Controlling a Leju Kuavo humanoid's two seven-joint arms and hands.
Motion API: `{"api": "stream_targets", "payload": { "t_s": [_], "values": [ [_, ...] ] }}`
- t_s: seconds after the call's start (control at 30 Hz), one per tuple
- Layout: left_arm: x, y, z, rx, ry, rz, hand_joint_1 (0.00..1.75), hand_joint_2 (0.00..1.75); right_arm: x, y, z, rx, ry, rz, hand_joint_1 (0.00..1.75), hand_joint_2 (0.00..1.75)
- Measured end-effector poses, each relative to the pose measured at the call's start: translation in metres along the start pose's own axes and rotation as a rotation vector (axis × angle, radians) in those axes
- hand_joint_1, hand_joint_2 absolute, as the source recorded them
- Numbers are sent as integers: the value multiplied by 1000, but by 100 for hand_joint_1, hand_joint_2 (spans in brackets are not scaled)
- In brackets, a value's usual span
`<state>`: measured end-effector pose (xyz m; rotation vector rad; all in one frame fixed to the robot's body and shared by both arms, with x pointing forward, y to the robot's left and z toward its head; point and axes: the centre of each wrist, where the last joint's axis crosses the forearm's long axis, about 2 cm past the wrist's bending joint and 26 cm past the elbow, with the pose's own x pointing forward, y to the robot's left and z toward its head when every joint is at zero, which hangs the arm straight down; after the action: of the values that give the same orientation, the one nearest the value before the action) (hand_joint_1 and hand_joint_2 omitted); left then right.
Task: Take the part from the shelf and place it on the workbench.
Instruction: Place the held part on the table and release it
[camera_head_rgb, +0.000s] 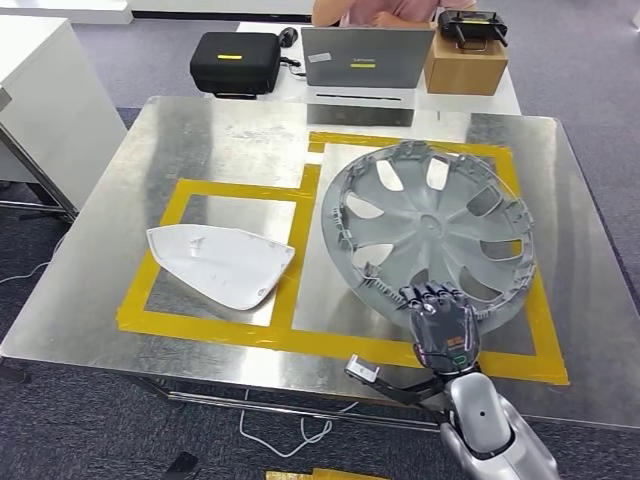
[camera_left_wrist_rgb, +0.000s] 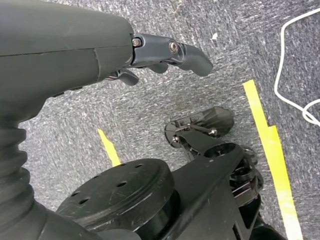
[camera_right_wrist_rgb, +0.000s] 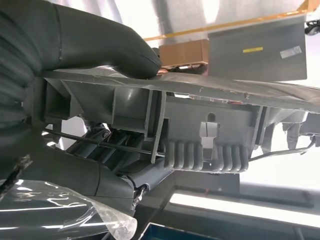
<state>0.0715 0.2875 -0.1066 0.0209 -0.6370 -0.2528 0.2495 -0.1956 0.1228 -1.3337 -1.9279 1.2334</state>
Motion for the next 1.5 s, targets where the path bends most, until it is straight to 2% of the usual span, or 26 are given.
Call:
{"api": "stream_targets", "payload": {
  "t_s": [0.53,1.5],
  "values": [
    [-1,3,0,9,7,13,0,175,3,7,12,57,8,-9,175,175],
    [-1,4,0,17,29,25,0,175,3,9,14,118,30,-44,175,175]
  ]
}}
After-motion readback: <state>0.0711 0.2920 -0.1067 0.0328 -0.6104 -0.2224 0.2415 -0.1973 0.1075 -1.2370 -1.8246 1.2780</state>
